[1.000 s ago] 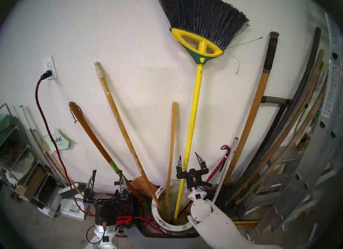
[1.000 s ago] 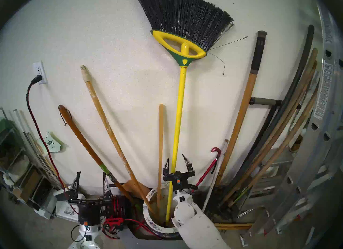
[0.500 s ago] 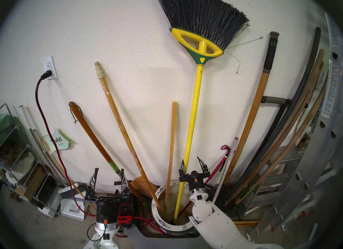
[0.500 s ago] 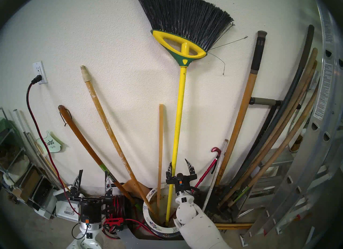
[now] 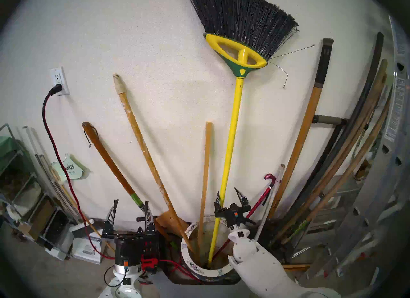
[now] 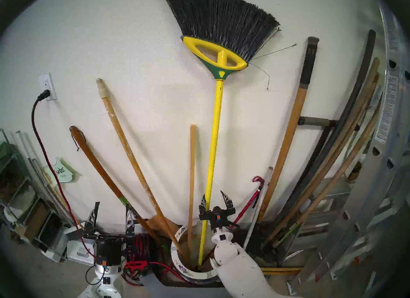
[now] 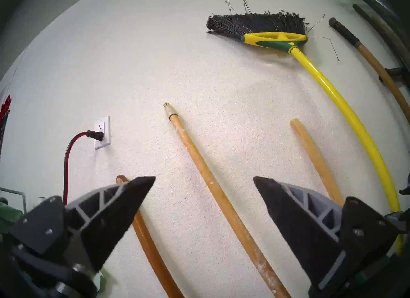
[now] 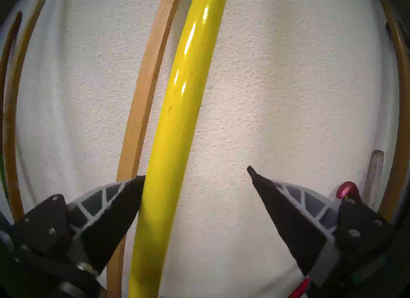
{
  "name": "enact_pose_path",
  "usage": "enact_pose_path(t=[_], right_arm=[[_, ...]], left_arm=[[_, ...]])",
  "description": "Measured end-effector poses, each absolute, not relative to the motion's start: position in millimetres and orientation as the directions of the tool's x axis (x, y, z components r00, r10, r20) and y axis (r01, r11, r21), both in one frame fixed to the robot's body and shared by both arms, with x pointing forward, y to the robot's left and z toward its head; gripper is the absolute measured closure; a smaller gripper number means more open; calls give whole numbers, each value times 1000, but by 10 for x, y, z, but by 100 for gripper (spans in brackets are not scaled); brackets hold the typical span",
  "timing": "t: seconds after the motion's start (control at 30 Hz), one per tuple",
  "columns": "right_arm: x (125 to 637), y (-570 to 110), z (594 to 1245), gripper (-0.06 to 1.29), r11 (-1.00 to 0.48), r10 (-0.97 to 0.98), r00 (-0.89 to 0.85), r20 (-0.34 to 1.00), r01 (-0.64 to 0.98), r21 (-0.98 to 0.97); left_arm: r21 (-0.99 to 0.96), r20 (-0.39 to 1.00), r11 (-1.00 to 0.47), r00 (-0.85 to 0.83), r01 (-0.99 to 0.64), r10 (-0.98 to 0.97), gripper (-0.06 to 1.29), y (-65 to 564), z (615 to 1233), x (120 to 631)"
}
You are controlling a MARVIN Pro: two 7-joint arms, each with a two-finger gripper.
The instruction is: Take wooden sticks or brooms out of the pot
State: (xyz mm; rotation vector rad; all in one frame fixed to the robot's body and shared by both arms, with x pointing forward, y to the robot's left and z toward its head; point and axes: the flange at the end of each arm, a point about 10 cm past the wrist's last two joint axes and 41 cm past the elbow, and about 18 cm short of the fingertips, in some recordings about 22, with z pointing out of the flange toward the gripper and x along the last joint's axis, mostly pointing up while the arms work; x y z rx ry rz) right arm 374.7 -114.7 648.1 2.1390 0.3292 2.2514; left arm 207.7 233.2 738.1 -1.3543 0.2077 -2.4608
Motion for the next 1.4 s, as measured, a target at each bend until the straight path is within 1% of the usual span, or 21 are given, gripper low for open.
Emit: enact_pose_path(t=[0.2,0.6,0.97,1.07,1.13,1.17,1.2,1.3,1.37,1.4], right_arm=[[3779,-1188,6368,0,-979,131,-19,991,156,132],[3827,-1298,6229,0,-972,103,-2,995,213,101],[3861,-1503,6154,0,-959,87,-7,996,270,86],[3853,-1659,6116,1,-964,84,0,996,252,82],[3852,-1739,6106,7,-966,85,-1,996,245,82],[3846,-1789,6097,19,-967,85,-2,996,242,83],[3841,-1819,6092,35,-967,84,-3,996,242,83],[3817,-1908,6077,86,-966,83,-11,996,245,83],[3786,-1960,6068,103,-963,84,-22,996,254,87],[3779,-1968,6067,104,-963,84,-25,996,256,88]], left_arm=[[-283,798,-938,-493,202,-347,-3,2308,7387,2110],[-289,808,-943,-486,168,-334,-3,2197,7348,2165],[-290,824,-947,-468,139,-321,-3,2077,7258,2204],[-289,828,-948,-462,131,-316,-3,2045,7229,2219],[-288,831,-949,-459,126,-313,-3,2027,7212,2228],[-287,833,-950,-457,123,-311,-3,2015,7199,2236],[-286,834,-951,-456,121,-309,-3,2007,7191,2241],[-284,839,-952,-453,112,-303,-3,1976,7161,2263],[-281,841,-954,-453,103,-297,-3,1952,7140,2286],[-280,841,-955,-453,102,-295,-3,1948,7137,2290]])
